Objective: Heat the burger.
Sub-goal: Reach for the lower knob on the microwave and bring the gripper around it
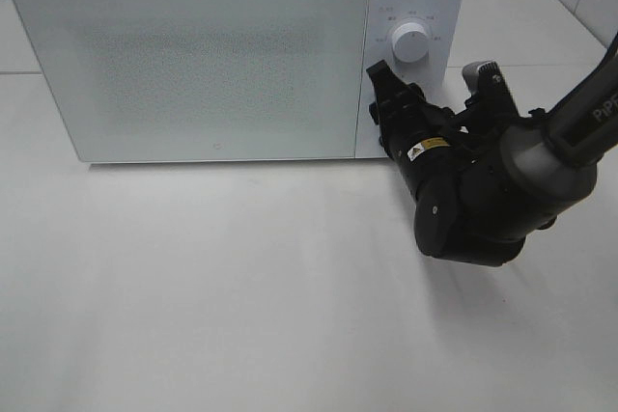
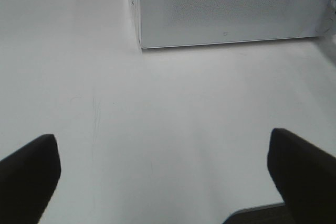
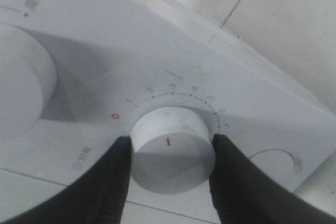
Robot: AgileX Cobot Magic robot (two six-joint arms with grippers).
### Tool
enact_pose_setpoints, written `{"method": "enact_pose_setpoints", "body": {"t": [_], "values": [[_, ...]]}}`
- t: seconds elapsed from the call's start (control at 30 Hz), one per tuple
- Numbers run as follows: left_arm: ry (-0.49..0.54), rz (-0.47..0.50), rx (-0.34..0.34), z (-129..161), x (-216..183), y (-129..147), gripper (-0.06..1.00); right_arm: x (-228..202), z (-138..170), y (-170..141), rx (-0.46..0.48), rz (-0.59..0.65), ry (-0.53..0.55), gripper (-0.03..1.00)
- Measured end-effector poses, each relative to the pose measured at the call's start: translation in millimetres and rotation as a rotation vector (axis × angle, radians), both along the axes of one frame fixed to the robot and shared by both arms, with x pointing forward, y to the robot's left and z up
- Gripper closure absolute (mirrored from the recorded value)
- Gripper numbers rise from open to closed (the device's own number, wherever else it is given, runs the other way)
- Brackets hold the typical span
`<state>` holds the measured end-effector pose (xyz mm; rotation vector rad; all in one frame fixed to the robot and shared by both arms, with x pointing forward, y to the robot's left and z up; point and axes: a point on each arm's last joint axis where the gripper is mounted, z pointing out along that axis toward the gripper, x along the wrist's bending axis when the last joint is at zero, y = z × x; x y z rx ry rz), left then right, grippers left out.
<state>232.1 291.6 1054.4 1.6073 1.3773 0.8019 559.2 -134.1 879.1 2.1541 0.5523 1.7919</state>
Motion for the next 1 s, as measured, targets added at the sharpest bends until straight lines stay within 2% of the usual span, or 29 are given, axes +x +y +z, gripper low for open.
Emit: {"method": "enact_pose_setpoints", "body": {"t": [0.07,0.27,0.43,0.67,0.8,1.0], "values": [[0.0,0.0,0.0,0.0,0.0,0.0,-0.05,-0.3,0.1,0.3,0.083,-0.018,0.001,0.53],[0.0,0.0,0.0,0.0,0.0,0.0,-0.05,-0.9,0.2,0.4,0.19,-0.047,0.001,0.53],[0.0,0.0,0.0,0.0,0.0,0.0,-0.05,-1.2,0.4,-0.5,0.323,-0.087,-0.001,0.53],[0.0,0.0,0.0,0.0,0.0,0.0,-0.05,-1.9,0.6,0.4,0.412,-0.119,-0.001,0.53],[0.0,0.0,0.0,0.0,0.0,0.0,-0.05,-1.2,1.4,0.3,0.5,-0.158,-0.005,0.53],[0.0,0.0,0.0,0.0,0.0,0.0,-0.05,-1.2,1.3,-0.3,0.559,-0.176,-0.006,0.53]]}}
